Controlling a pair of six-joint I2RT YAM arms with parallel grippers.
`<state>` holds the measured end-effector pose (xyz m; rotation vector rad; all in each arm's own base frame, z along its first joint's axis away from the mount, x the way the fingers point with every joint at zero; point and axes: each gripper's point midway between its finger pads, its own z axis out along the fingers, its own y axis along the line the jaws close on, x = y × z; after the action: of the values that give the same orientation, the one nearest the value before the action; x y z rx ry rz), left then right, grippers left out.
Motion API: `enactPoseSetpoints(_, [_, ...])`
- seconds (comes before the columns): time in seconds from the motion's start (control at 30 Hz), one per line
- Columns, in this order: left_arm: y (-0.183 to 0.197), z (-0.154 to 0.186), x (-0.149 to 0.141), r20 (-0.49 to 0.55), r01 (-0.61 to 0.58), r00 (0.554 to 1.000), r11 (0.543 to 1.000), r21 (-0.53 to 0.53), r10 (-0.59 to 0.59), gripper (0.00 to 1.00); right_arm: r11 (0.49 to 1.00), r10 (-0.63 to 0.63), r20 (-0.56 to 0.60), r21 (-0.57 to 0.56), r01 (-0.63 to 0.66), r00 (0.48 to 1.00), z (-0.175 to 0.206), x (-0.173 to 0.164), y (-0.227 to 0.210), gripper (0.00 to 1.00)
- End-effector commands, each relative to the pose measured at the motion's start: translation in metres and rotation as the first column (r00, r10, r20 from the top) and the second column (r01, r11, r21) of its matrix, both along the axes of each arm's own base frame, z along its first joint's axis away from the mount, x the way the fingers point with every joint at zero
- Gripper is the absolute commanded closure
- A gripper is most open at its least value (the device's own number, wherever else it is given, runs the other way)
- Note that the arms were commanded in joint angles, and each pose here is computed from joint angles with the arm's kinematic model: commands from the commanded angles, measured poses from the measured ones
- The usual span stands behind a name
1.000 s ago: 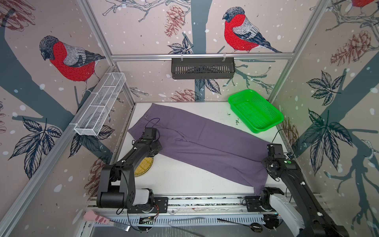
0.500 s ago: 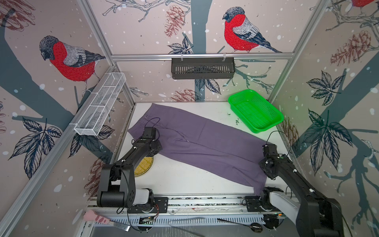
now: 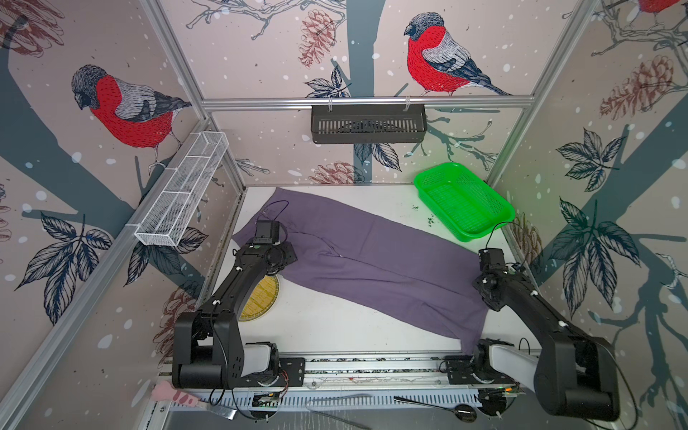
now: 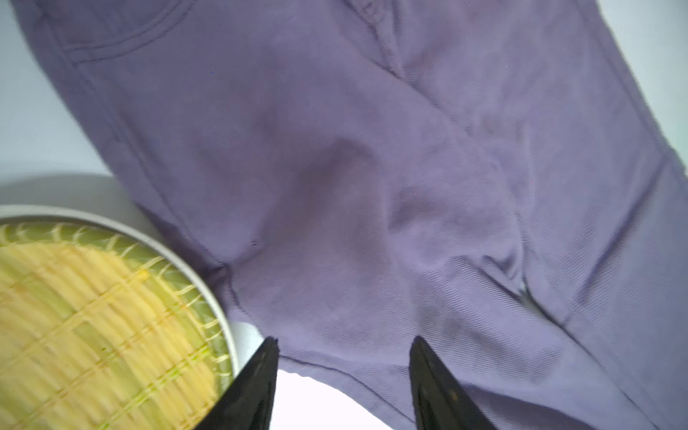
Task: Fold and stack the trousers
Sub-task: Smooth out the trousers at the center of the table.
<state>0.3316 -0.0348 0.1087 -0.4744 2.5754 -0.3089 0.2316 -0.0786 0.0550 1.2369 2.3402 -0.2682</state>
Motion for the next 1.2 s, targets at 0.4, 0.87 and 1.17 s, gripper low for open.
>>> enactPoseSetpoints(0.4, [-0.103,-0.025,0.039,0.005,0.228,0.973,0.954,-0.194,-0.231,0.43,0.907,0.300,0.052,0.293,-0.302,0.953,-0.011,-0.007,0.112,0.36])
enactPoseSetpoints(0.87, [-0.091,-0.062,0.069,-0.062,0.216,0.973,0.973,-0.082,-0.221,0.45,0.921,0.313,-0.004,0.244,-0.303,0.950,-0.044,-0.006,0.100,0.36])
enactPoseSetpoints(1.17, [-0.066,-0.069,0.078,-0.071,0.142,0.987,0.987,-0.077,-0.147,0.45,0.929,0.328,-0.036,0.192,-0.315,0.944,-0.051,0.008,0.078,0.35])
